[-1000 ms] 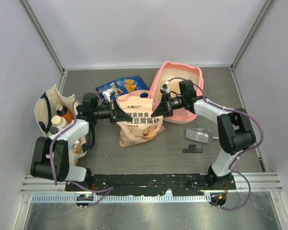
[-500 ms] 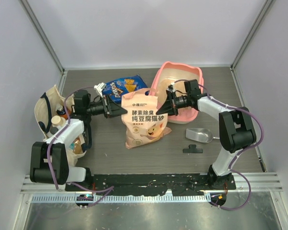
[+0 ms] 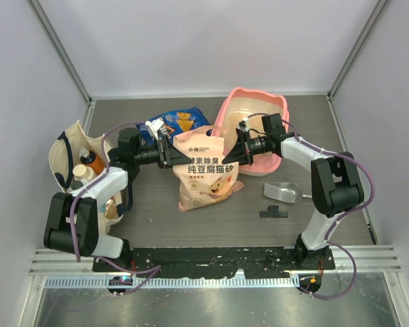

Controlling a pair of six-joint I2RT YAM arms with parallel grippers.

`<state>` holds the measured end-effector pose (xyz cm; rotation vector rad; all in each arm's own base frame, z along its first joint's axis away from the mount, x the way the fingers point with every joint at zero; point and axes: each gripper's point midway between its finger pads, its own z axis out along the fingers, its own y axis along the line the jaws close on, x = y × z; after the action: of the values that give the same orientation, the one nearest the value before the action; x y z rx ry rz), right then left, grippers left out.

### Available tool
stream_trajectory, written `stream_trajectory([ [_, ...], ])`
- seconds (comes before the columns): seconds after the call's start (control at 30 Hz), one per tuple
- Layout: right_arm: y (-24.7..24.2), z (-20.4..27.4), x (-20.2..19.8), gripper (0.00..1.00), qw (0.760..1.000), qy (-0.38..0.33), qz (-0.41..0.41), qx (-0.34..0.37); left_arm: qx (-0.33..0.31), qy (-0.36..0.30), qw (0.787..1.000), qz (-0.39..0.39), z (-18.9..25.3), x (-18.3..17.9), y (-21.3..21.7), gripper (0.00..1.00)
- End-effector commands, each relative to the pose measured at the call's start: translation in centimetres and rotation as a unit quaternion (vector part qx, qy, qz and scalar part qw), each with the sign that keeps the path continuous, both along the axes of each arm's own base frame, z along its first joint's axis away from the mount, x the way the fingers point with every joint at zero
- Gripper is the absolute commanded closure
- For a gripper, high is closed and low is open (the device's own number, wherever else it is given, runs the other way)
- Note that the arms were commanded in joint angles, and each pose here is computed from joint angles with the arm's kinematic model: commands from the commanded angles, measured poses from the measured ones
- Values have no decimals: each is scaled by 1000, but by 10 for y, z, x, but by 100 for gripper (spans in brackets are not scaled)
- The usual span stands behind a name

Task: Fill the litter box with clean litter

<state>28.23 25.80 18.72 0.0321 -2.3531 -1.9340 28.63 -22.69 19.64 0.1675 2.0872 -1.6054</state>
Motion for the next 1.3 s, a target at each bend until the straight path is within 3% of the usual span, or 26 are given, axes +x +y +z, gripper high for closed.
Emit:
stream_trajectory([
  [0.0,-2,20,-2,98,999,-38,6,15,12,-30,999,5,4,17,-2,57],
  [0.1,-2,21,-4,98,999,-37,6,14,2,6,1000,-5,3,10,-4,85],
  [0.13,-3,22,-4,98,999,-32,3,13,6,44,999,3,-2,7,-1,98],
  [0.17,-4,21,-5,98,1000,-26,4,14,3,64,998,6,-1,5,2,100],
  [0.37,-18,26,-12,98,998,-60,-10,13,-48,128,990,16,3,5,32,100],
  [0.53,-18,7,-16,98,1000,15,-17,-5,-74,169,982,-26,3,-5,20,100],
  [0.63,-18,3,-18,98,995,91,-31,-5,-89,246,965,-39,-7,-8,19,100],
  [0.7,-18,5,-19,98,996,91,-27,-1,-93,268,958,-31,-10,-7,21,100],
  [1.03,-22,7,-23,98,988,152,-18,2,-73,323,943,5,-12,-3,32,100],
  [1.27,-20,8,-14,98,989,147,-21,-7,-65,274,959,-8,8,-1,32,98],
])
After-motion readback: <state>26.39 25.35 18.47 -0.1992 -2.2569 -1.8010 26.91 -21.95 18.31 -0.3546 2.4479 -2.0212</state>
